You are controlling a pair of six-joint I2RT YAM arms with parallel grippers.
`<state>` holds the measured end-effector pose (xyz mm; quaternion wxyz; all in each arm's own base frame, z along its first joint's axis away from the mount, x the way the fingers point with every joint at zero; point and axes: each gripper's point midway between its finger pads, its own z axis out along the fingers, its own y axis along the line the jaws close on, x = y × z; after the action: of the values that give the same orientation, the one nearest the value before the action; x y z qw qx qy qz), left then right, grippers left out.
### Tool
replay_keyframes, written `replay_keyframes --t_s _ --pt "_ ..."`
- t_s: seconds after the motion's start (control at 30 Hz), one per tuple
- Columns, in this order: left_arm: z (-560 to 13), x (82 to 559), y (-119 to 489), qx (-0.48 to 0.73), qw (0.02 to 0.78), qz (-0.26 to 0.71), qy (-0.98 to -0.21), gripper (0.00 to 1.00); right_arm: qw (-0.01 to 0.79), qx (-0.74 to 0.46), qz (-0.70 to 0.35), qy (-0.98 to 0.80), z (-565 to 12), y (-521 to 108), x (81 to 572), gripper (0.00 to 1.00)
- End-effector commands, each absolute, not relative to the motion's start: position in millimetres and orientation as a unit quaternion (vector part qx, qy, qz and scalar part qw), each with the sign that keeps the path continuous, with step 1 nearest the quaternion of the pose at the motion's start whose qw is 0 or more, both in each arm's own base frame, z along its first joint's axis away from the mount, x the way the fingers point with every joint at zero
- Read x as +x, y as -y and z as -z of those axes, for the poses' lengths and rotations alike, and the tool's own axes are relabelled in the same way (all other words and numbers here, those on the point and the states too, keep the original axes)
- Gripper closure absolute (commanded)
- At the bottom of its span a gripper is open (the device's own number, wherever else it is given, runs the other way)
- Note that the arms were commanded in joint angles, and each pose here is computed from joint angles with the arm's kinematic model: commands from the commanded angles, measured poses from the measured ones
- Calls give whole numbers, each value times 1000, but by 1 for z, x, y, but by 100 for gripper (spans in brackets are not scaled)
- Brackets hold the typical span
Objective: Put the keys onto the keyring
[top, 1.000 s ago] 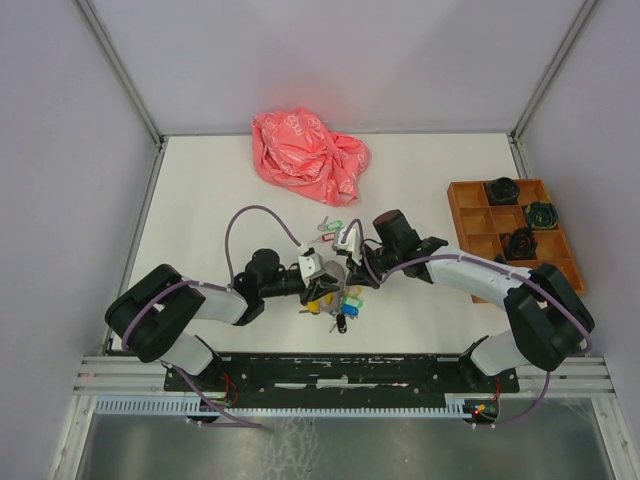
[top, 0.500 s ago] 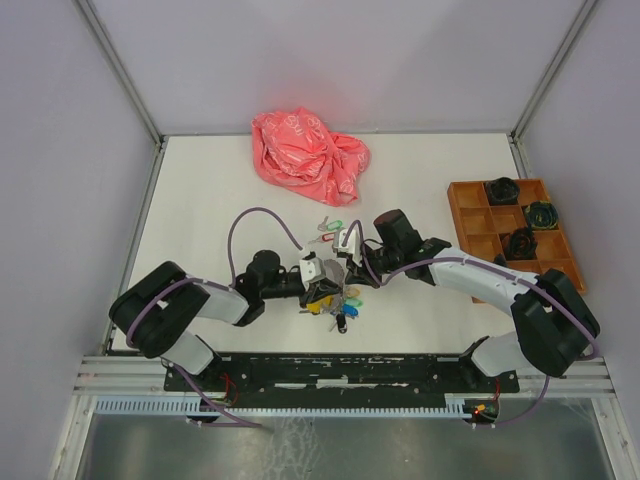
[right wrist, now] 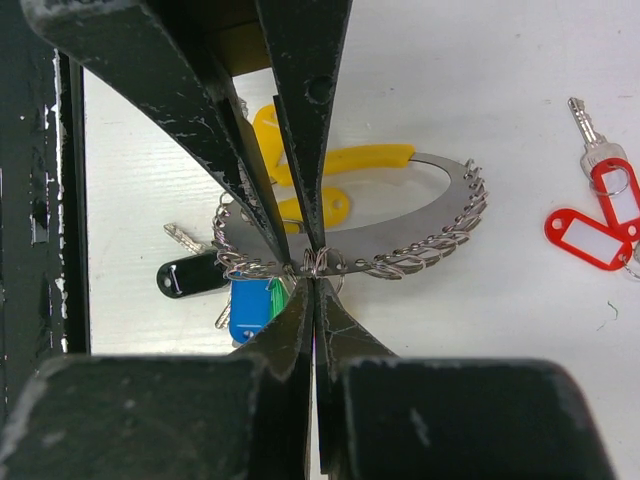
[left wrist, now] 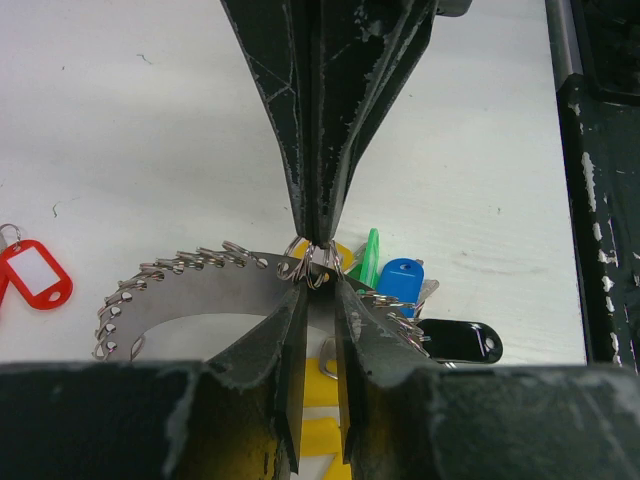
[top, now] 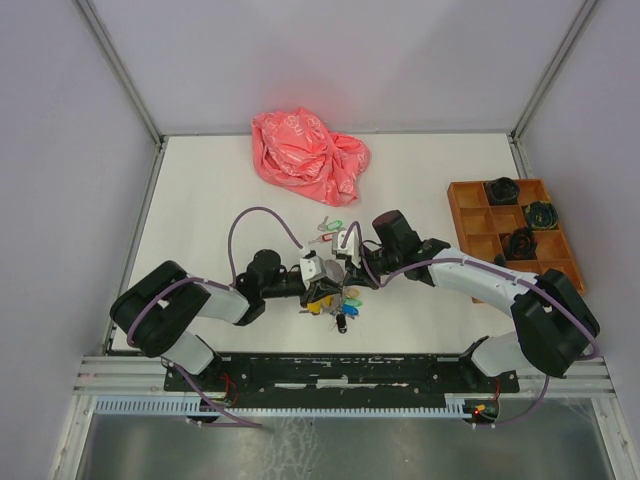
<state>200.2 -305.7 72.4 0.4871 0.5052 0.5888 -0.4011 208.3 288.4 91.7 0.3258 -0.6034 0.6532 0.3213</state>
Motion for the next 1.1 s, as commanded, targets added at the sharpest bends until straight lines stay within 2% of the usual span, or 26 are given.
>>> replay_keyframes --t_s 0.0,0.23,0.4,0.57,0.7,0.97,1.07 --pt "-96 213 315 489 520 405 -571 76 359 -613 -337 -618 -113 -303 210 99" --pt "-99 213 316 486 520 410 -571 77 355 -617 -337 -617 -111 -305 209 99" --pt "-102 211 317 483 522 415 -567 85 353 -617 -335 -619 -109 -306 209 99" --pt "-105 210 317 483 524 419 -563 97 354 -614 -332 -623 -109 -306 211 99" --pt "-108 208 315 485 527 418 -559 97 353 -610 -332 -627 -109 -306 211 98" --pt "-107 211 310 485 536 398 -565 97 364 -570 -316 -665 -119 -299 217 67" --pt "-105 211 309 485 536 393 -568 97 383 -540 -294 -690 -124 -294 230 61"
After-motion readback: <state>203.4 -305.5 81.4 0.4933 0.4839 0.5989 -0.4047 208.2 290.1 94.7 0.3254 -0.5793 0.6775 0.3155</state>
